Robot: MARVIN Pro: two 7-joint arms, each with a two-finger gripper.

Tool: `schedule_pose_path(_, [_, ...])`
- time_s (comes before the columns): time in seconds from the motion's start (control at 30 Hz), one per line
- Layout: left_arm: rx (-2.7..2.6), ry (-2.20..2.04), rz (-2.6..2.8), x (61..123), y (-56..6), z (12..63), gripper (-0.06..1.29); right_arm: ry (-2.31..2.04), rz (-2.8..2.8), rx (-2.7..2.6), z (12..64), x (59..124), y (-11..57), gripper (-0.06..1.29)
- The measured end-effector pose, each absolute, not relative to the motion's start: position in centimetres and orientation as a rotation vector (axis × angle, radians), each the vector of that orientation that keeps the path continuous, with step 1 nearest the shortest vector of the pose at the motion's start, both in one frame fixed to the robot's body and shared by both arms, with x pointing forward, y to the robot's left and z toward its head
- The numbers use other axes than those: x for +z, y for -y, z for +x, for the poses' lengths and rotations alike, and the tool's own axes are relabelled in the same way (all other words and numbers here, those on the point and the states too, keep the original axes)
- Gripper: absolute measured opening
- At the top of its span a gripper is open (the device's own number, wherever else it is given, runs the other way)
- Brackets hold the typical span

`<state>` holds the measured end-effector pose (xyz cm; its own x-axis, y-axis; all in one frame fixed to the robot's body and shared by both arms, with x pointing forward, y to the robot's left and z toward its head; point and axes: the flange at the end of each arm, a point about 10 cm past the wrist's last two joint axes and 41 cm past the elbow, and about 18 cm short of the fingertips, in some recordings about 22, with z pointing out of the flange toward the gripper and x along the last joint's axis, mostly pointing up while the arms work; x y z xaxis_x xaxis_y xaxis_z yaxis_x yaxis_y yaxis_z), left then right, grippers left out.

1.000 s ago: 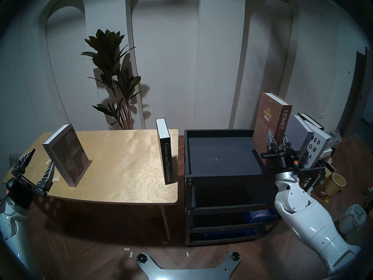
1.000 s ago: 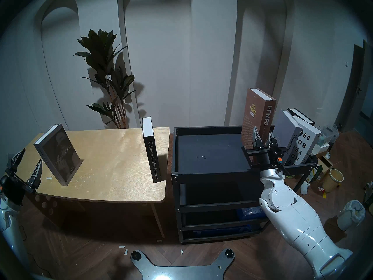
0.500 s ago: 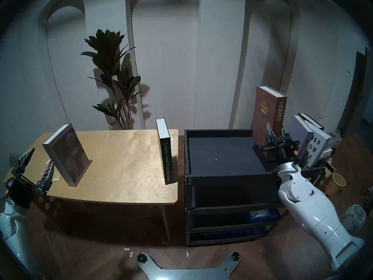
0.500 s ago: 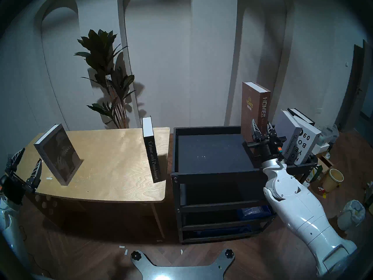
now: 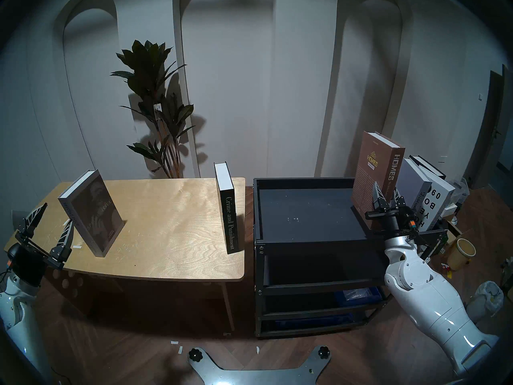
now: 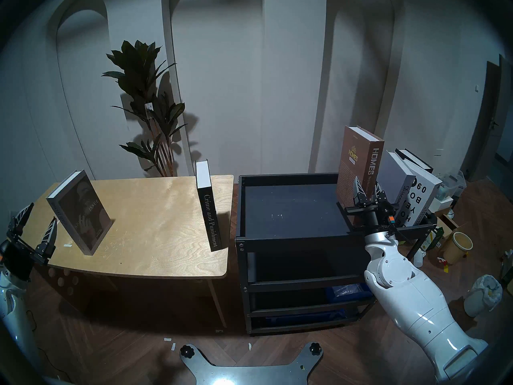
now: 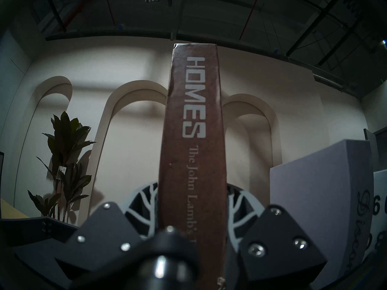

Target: Move the books from the display table onto the shelf, standing them upright with spines facing out and tallest at one end

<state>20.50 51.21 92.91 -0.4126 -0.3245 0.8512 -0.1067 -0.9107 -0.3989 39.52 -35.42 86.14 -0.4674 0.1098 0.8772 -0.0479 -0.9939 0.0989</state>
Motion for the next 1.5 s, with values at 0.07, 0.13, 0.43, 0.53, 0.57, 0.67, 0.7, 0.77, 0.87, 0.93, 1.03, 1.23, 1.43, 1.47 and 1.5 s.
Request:
schedule_pose_path(0.07, [-2.461, -0.604, -1.621, 92.9, -51.2, 20.5, 1.24, -0.11, 1.591, 2.594, 39.4, 85.1, 35.7, 0.41])
schedule_pose_path(0.13, [-2.461, -0.604, -1.621, 92.9, -51.2, 20.5, 1.24, -0.132, 1.611, 2.578, 39.3, 84.3, 35.8, 0.41])
schedule_pose_path(0.43, [-2.461, -0.603, -1.62, 92.9, -51.2, 20.5, 1.24, -0.192, 1.629, 2.574, 39.3, 82.4, 35.3, 0.41])
schedule_pose_path(0.53, [-2.461, -0.603, -1.62, 92.9, -51.2, 20.5, 1.24, -0.189, 1.624, 2.58, 39.3, 82.2, 35.2, 0.41])
schedule_pose_path(0.57, [-2.461, -0.603, -1.62, 92.9, -51.2, 20.5, 1.24, -0.182, 1.619, 2.584, 39.3, 82.1, 35.1, 0.41])
schedule_pose_path(0.67, [-2.461, -0.603, -1.62, 92.9, -51.2, 20.5, 1.24, -0.151, 1.605, 2.59, 39.3, 82.4, 35.2, 0.41])
schedule_pose_path(0.7, [-2.461, -0.603, -1.62, 92.9, -51.2, 20.5, 1.24, -0.142, 1.602, 2.591, 39.3, 82.4, 35.2, 0.41])
schedule_pose_path(0.77, [-2.461, -0.603, -1.62, 92.9, -51.2, 20.5, 1.24, -0.083, 1.591, 2.594, 39.2, 82.8, 35.6, 0.41])
schedule_pose_path(0.87, [-2.461, -0.602, -1.62, 92.9, -51.2, 20.5, 1.24, -0.037, 1.589, 2.589, 39.0, 82.8, 36.0, 0.41])
schedule_pose_path(0.93, [-2.461, -0.602, -1.62, 92.9, -51.2, 20.5, 1.24, -0.019, 1.592, 2.583, 38.7, 82.7, 36.3, 0.41])
schedule_pose_path(1.03, [-2.461, -0.602, -1.619, 92.9, -51.2, 20.5, 1.24, -0.002, 1.596, 2.577, 38.4, 82.5, 36.6, 0.41])
schedule_pose_path(1.23, [-2.461, -0.602, -1.619, 92.9, -51.2, 20.5, 1.24, 0.016, 1.6, 2.573, 37.9, 82.1, 36.8, 0.41])
schedule_pose_path(1.43, [-2.461, -0.602, -1.619, 92.9, -51.2, 20.5, 1.24, 0.025, 1.596, 2.575, 37.7, 82.1, 36.6, 0.41])
schedule_pose_path(1.47, [-2.461, -0.602, -1.619, 92.9, -51.2, 20.5, 1.24, 0.027, 1.593, 2.577, 37.7, 82.2, 36.6, 0.41])
schedule_pose_path(1.5, [-2.461, -0.602, -1.619, 92.9, -51.2, 20.5, 1.24, 0.028, 1.59, 2.579, 37.7, 82.3, 36.5, 0.41])
